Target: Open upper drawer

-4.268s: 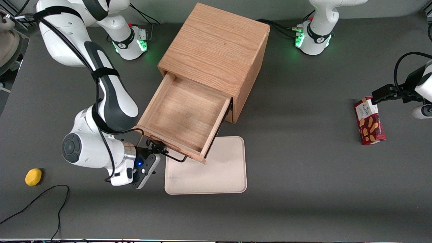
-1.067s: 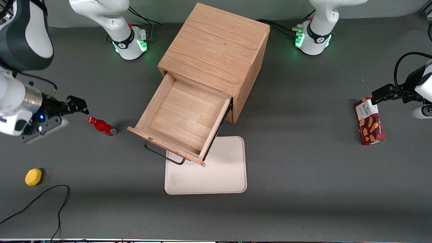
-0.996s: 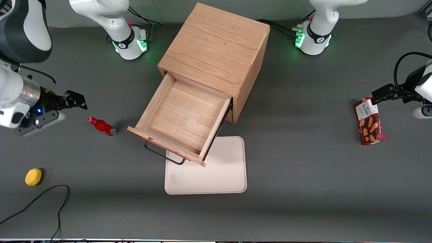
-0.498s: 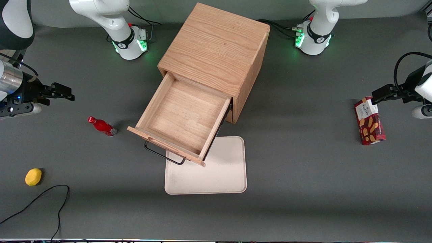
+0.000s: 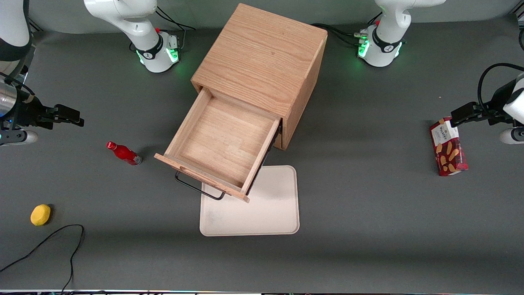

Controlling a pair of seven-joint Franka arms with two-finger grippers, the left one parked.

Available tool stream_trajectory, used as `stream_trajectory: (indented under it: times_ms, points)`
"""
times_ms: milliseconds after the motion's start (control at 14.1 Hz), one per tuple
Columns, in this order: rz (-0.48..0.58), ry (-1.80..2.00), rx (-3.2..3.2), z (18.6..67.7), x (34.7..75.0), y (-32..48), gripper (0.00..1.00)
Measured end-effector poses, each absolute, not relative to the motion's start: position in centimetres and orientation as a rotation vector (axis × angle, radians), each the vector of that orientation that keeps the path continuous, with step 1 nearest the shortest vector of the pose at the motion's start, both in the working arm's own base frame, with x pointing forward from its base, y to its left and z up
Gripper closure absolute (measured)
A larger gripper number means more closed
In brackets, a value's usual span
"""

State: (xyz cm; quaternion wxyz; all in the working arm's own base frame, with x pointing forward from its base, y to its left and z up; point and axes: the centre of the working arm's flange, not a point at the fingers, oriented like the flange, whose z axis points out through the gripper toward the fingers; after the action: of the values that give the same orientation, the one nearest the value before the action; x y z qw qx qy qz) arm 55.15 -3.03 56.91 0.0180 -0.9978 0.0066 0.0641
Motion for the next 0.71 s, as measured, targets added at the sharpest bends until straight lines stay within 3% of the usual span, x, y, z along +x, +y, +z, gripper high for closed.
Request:
stream_trajectory:
  times_ms: [711]
  points:
    - [0.183,0.061,-3.101,58.4,55.2,-2.4,0.00]
